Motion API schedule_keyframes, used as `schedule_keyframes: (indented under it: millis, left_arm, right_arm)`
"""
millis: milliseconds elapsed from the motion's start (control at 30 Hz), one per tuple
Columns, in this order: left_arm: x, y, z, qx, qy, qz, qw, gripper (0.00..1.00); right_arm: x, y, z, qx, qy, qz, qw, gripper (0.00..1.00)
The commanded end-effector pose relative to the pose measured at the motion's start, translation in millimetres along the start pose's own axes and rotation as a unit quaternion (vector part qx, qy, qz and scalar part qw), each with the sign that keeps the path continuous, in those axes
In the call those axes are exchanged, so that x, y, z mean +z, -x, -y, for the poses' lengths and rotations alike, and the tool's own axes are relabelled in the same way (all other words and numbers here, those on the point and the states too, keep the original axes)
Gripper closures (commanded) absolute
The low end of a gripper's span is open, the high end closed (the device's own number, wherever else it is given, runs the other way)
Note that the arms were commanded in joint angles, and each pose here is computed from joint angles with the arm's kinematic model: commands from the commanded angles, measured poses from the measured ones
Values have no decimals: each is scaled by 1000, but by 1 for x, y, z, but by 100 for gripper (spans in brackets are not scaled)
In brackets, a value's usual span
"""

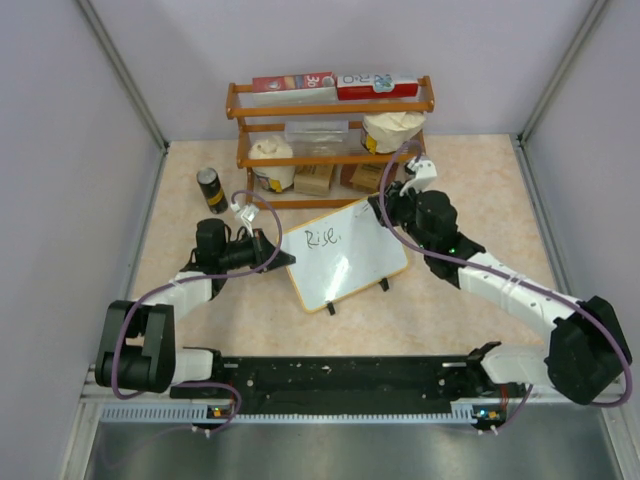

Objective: Write a sentence on the whiteboard
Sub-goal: Write on the whiteboard with the whiteboard.

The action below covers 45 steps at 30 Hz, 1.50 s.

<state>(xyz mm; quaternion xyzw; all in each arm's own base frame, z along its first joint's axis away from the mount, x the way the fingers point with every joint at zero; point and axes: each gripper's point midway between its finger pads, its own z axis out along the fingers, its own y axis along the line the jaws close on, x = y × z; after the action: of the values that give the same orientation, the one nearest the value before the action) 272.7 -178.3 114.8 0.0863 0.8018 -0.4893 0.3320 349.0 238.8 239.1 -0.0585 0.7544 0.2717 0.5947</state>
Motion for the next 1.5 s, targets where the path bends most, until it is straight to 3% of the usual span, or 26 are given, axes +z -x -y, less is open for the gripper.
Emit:
schedule_keyframes:
  millis: [0,533,1467]
  left_arm:
    - [-3,-8,-45,38,100,11,994,100]
    - [-3,-8,-45,38,100,12,994,100]
    - [-3,-8,-45,38,101,12,994,100]
  right_arm:
    - [13,34,-5,-9,-10,45,999,100]
    - [30,4,-8,-4,4,-4,1000,100]
    - [-3,-43,3,-6,12,-59,998,100]
